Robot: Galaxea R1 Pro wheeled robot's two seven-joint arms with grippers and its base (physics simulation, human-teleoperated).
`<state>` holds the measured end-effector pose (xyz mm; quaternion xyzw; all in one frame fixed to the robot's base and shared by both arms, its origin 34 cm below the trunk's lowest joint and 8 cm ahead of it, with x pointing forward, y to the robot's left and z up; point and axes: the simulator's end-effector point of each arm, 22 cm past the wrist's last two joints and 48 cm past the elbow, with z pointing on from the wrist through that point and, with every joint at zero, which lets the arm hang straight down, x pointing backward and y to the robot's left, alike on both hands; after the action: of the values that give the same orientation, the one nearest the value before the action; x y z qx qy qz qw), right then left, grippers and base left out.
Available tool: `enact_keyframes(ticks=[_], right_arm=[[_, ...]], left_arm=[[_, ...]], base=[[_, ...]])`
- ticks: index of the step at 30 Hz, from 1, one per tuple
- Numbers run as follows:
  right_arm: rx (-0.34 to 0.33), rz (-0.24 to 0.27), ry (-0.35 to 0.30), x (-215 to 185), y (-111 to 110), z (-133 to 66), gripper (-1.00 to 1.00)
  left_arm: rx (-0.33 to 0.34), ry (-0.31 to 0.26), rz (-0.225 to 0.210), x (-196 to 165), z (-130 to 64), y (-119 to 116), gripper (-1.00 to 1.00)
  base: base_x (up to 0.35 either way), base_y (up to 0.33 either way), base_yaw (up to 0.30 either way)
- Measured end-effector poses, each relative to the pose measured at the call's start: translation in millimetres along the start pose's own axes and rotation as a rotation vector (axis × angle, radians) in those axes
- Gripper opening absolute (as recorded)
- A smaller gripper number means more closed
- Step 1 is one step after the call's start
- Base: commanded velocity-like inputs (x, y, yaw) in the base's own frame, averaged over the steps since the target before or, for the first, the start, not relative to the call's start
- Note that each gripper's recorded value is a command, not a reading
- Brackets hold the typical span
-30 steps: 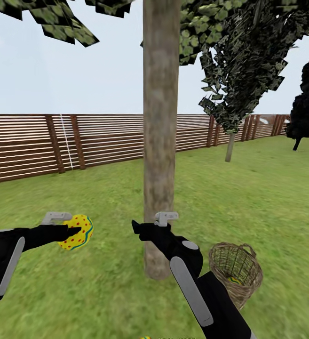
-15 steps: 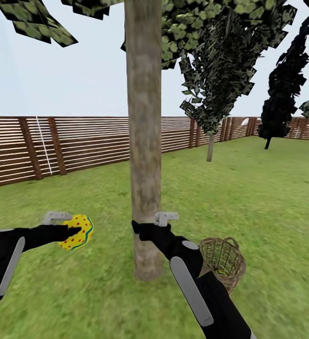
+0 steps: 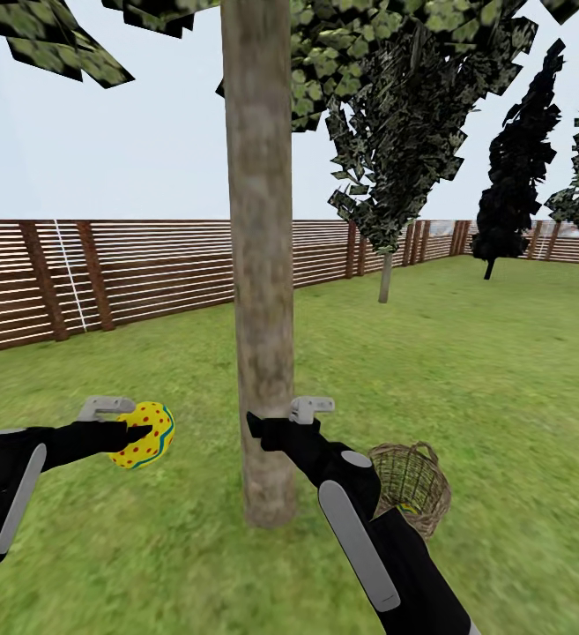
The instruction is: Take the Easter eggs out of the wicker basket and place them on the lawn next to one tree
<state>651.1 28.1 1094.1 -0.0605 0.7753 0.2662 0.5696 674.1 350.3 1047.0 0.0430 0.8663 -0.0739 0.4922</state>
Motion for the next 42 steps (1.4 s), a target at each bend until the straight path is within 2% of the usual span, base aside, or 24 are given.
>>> enact_keyframes(ticks=[27, 36, 42], right_arm=[[-0.002, 0.000, -0.001, 31, -11, 8.0, 1.00], [-0.016, -0.016, 0.005, 48, -8, 10.7, 1.00], [-0.024, 0.009, -0.096, 37, -7, 11.2, 1.00]], left_arm=[[0.001, 0.000, 0.000, 29, 18.7, 2, -1.00], [-0.006, -0.002, -0.003, 41, 24.6, 7, -1.00], [-0.008, 0.001, -0.005, 51, 30.3, 8, -1.00]], base=[[0.000, 0.000, 0.000], [0.000, 0.000, 0.000], [0.000, 0.000, 0.000]])
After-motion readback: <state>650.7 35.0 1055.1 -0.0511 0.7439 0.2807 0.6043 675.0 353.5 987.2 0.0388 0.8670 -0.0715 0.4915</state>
